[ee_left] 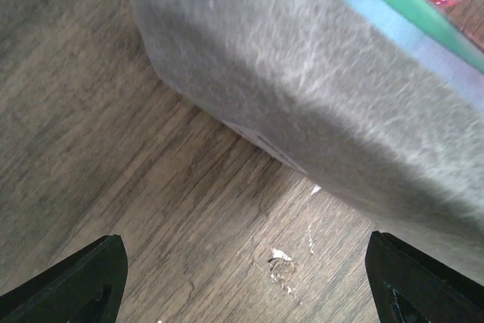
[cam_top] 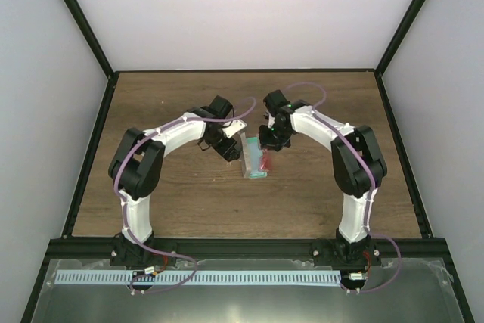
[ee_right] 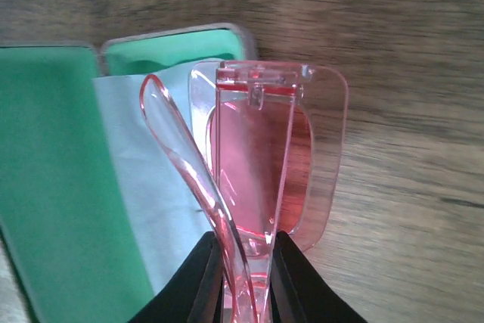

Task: Organize the sunglasses
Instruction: Place the sunglasses in the sunglasses case.

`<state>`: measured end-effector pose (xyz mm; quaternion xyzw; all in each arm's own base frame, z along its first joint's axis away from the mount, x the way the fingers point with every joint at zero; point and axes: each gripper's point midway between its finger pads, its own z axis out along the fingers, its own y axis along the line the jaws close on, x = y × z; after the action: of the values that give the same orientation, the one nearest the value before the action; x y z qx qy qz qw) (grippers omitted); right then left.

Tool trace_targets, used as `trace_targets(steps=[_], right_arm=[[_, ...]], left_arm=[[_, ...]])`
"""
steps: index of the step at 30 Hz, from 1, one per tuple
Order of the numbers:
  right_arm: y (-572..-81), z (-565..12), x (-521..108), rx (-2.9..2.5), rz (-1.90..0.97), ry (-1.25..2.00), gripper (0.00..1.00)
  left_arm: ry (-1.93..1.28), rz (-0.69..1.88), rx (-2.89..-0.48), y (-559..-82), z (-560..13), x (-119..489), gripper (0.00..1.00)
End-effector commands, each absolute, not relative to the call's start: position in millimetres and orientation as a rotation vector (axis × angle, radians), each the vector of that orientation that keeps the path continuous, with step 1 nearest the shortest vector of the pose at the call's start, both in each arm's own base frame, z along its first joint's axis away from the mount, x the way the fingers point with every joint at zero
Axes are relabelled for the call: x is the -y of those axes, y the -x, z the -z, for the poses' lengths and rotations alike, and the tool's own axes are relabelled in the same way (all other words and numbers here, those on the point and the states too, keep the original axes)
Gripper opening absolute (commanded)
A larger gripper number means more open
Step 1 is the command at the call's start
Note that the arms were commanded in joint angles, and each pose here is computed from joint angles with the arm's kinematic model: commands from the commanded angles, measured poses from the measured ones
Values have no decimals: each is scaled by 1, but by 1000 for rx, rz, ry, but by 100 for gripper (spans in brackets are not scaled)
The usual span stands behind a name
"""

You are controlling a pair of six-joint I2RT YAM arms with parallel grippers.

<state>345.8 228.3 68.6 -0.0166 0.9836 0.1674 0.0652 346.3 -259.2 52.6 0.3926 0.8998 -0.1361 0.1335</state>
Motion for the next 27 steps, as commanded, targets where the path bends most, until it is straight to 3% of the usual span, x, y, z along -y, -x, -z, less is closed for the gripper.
trace_targets(steps=[1,27], right_arm=[[-348,-77,-255,-2969,-550,135,14],[-347,-40,-275,-3031,-414,277,18]], left_arm=[[-1134,374,-2607,-343,-55,256,88],[-1142,342,-2604,-343,-55,251,88]])
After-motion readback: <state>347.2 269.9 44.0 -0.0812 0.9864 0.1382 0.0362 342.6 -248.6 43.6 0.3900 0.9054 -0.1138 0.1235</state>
